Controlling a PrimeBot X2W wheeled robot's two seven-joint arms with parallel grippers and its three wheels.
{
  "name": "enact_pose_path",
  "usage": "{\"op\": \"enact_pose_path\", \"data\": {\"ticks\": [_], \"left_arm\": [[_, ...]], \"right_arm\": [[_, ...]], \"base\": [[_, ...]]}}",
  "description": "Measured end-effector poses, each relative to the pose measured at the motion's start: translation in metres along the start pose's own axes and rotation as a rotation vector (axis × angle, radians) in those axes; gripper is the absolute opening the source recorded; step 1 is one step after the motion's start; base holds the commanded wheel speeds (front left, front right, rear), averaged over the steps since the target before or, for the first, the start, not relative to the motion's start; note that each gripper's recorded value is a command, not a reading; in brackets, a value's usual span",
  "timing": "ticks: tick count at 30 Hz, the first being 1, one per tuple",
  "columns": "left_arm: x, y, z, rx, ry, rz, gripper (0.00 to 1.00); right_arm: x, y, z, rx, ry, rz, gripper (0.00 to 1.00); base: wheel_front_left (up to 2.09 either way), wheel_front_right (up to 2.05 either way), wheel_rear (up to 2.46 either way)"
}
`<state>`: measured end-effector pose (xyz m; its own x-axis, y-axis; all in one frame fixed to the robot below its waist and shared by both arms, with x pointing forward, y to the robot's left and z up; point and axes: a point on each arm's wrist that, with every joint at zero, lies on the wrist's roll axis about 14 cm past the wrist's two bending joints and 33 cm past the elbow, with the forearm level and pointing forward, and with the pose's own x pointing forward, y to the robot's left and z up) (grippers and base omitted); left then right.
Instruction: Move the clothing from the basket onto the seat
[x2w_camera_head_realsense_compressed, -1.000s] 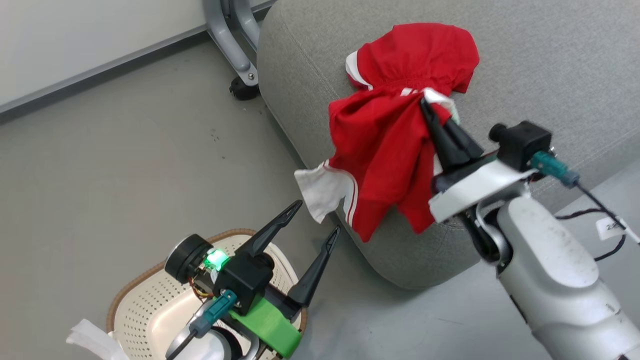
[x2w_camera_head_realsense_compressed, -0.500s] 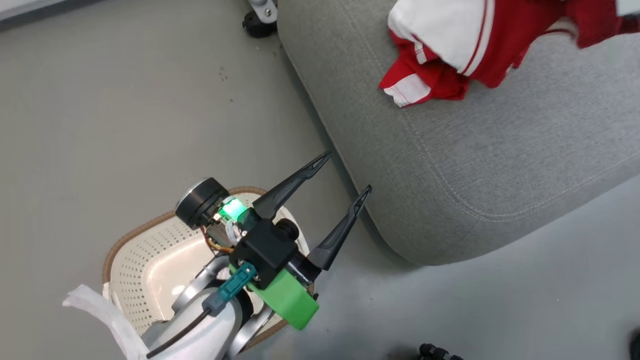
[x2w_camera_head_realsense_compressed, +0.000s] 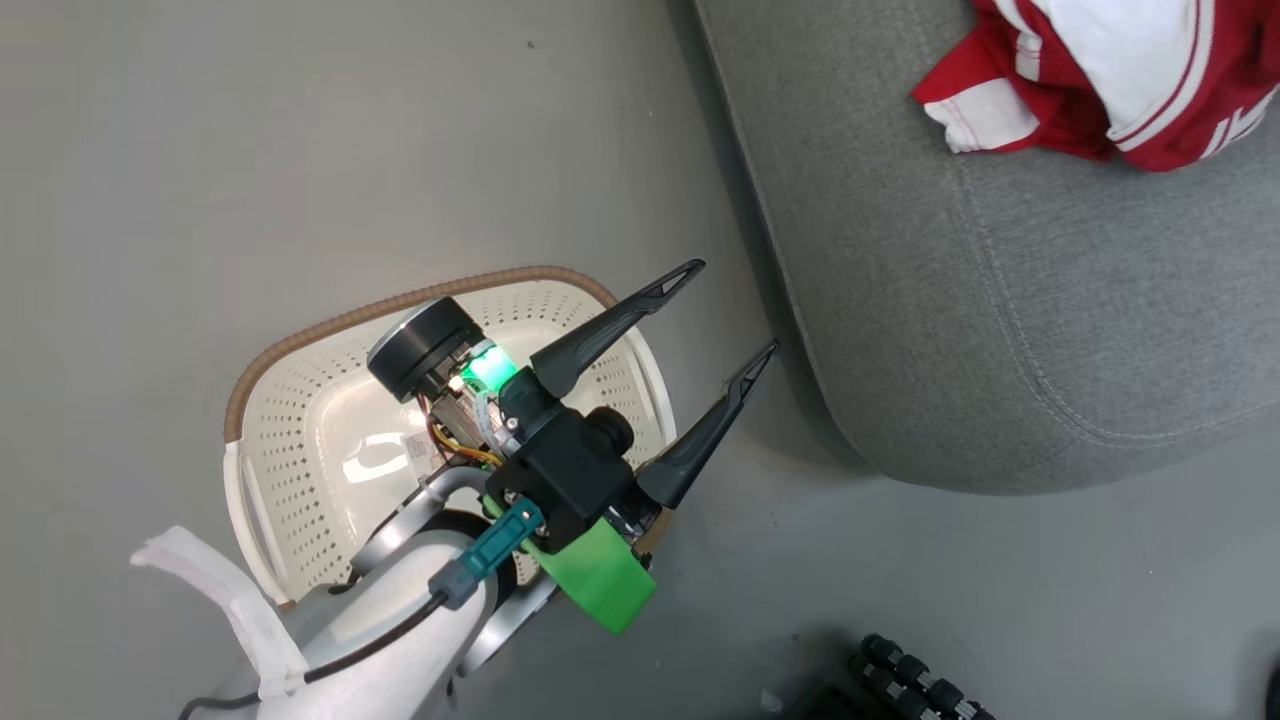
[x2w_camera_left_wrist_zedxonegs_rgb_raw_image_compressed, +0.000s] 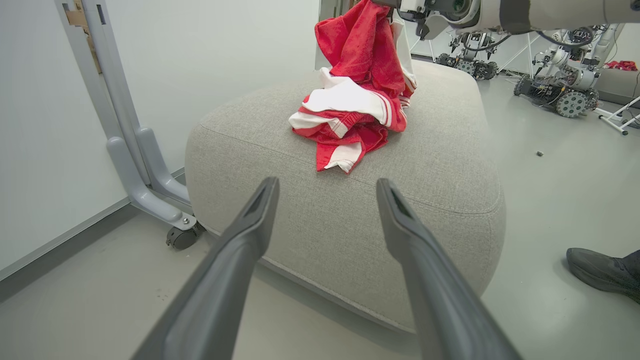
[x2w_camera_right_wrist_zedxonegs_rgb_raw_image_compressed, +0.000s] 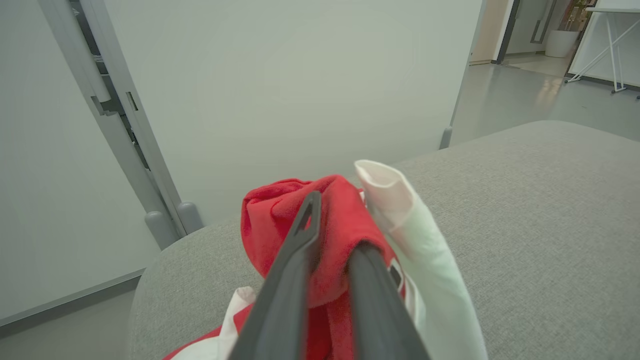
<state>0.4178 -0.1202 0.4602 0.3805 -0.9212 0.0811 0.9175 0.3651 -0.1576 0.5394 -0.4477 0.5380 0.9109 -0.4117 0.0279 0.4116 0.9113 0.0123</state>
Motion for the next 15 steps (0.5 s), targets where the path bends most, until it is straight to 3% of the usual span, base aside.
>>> {"op": "enact_pose_path", "data": {"ticks": [7,15], "left_arm": [[-0.008,0.02,-0.016,-0.02,0.015,0.054,1.0],[-0.009,0.027,-0.002,0.008,-0.02,0.098,1.0]], "right_arm": [[-0.004,0.004,-0.054,0.0,0.085,-0.02,1.0],[-0.033,0.014,-0.052,-0.034,0.045,0.016,1.0]], "base": [[0.0,0.0,0.0],[0.0,0.0,0.0]]}}
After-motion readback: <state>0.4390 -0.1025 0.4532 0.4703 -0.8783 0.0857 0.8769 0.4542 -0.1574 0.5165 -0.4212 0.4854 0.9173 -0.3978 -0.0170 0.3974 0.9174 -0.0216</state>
